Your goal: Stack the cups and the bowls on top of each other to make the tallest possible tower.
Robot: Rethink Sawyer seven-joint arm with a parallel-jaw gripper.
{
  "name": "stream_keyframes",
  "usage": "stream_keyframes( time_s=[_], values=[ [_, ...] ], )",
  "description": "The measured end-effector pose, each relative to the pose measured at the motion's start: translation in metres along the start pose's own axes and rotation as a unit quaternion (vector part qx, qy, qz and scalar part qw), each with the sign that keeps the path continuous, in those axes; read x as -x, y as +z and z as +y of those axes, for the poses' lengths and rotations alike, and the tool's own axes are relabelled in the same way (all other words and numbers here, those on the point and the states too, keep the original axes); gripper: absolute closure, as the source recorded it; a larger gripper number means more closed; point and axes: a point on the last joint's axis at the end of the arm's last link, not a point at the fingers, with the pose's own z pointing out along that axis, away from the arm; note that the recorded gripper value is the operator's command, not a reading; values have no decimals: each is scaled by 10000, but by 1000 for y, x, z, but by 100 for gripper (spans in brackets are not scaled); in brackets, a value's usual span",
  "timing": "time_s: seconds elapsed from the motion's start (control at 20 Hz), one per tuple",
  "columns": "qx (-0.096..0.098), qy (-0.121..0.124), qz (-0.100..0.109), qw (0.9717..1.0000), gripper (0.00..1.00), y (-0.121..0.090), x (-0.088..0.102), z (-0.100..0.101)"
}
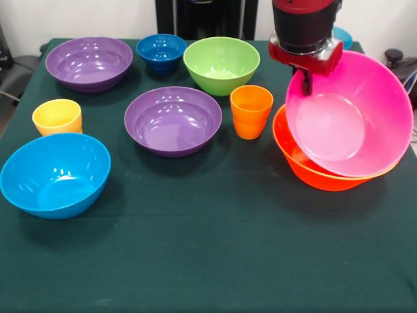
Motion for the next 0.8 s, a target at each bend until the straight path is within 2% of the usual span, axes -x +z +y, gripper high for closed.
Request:
stream_keyframes(
  time_s=[0.35,0.8],
  values=[
    [-2,-87,-124,9999,100,16,15,7],
    [-51,-120,-163,9998,100,29,21,6]
  ],
)
